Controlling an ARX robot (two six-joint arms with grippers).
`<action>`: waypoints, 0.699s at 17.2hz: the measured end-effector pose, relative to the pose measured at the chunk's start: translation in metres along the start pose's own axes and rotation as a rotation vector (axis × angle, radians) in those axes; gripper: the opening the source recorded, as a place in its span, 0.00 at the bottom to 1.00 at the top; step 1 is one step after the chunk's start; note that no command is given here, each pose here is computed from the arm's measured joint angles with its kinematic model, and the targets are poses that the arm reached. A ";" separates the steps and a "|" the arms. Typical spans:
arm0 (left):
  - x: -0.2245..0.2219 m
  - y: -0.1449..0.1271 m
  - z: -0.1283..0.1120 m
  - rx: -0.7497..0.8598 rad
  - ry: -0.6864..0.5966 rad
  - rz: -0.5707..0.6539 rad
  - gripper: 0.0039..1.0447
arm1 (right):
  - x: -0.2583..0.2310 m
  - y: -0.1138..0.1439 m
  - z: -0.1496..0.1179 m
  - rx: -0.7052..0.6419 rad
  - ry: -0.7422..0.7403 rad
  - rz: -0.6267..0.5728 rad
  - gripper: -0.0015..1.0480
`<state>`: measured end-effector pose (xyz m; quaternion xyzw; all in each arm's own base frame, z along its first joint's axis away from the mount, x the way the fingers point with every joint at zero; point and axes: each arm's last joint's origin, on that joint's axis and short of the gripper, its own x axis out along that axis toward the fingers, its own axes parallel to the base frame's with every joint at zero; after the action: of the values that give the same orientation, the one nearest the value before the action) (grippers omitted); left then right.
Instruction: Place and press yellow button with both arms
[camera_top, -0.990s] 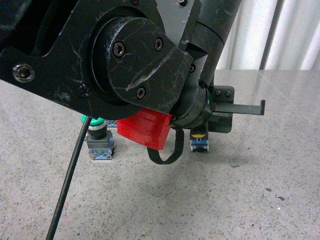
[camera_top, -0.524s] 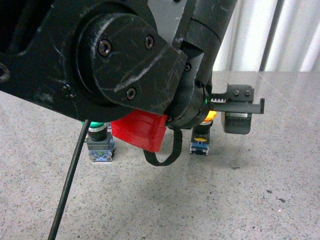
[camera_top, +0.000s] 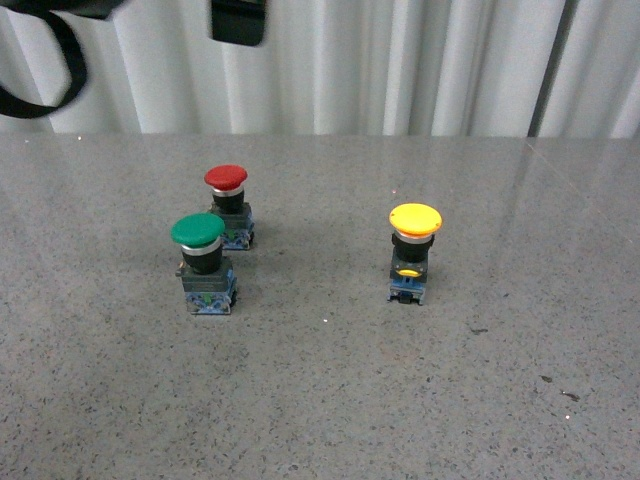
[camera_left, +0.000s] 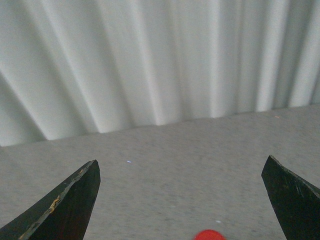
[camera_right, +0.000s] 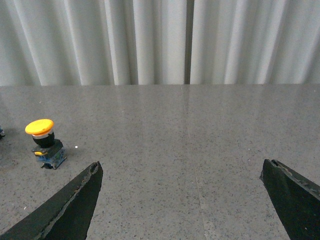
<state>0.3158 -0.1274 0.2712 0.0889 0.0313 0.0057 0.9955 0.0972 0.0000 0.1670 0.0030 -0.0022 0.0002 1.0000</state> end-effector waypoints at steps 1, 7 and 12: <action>-0.016 0.025 0.005 -0.009 -0.036 0.025 0.91 | 0.000 0.000 0.000 0.000 0.000 0.000 0.94; -0.093 0.088 -0.025 -0.120 -0.002 -0.008 0.60 | 0.000 0.000 0.000 0.000 0.000 0.000 0.94; -0.140 0.102 -0.076 -0.169 -0.042 -0.010 0.07 | 0.000 0.000 0.000 0.000 0.000 0.000 0.94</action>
<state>0.1711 -0.0159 0.2232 0.0045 0.0101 0.0013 0.9999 0.0972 0.0000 0.1670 0.0030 -0.0022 0.0000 1.0000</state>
